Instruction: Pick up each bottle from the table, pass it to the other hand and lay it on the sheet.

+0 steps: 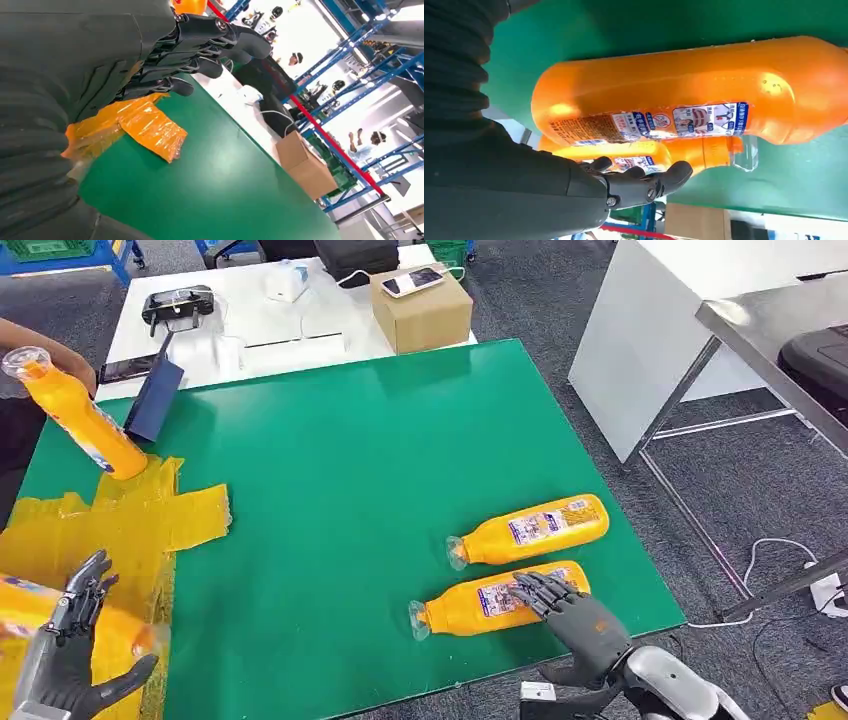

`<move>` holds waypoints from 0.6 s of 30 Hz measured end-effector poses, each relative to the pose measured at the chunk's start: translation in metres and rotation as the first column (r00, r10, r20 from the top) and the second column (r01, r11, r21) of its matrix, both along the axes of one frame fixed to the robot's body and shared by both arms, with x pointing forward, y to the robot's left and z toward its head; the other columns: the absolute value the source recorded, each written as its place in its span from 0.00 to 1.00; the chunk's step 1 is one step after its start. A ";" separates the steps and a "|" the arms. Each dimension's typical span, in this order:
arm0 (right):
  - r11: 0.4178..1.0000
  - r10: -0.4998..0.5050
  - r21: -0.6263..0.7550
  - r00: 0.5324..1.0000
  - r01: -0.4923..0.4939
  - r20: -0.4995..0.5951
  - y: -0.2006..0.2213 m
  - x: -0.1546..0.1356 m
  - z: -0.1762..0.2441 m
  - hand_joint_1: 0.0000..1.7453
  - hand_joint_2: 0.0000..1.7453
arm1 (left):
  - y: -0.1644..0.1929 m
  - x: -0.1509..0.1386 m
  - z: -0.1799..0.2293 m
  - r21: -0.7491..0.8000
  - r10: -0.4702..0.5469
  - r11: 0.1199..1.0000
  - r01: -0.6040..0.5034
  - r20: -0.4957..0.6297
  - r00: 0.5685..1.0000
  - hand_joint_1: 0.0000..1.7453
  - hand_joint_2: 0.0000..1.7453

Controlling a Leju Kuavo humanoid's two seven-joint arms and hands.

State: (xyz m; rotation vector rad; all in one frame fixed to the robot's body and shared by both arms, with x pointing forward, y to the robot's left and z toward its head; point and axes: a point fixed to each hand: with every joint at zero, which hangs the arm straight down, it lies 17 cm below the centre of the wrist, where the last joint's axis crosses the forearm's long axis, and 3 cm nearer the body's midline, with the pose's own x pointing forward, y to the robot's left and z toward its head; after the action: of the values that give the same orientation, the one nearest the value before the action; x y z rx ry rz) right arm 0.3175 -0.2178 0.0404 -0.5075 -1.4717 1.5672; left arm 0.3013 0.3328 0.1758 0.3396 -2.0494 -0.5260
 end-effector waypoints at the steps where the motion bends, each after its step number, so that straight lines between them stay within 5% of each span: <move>1: 1.000 0.000 0.000 1.000 0.000 0.001 0.000 0.000 0.000 0.00 1.00 | 0.000 0.000 0.000 0.000 0.000 1.000 0.000 0.000 1.000 0.00 1.00; 18: 0.995 -0.091 -0.027 0.996 0.091 0.003 -0.034 0.036 0.005 0.00 1.00 | -0.005 0.010 0.011 -0.019 -0.017 1.000 0.017 0.035 0.999 0.00 1.00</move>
State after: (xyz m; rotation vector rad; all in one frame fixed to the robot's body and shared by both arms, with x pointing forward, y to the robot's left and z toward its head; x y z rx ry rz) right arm 0.3537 -0.2519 0.0452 -0.5841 -1.4108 1.5177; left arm 0.3115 0.3276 0.1870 0.3221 -2.0910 -0.5142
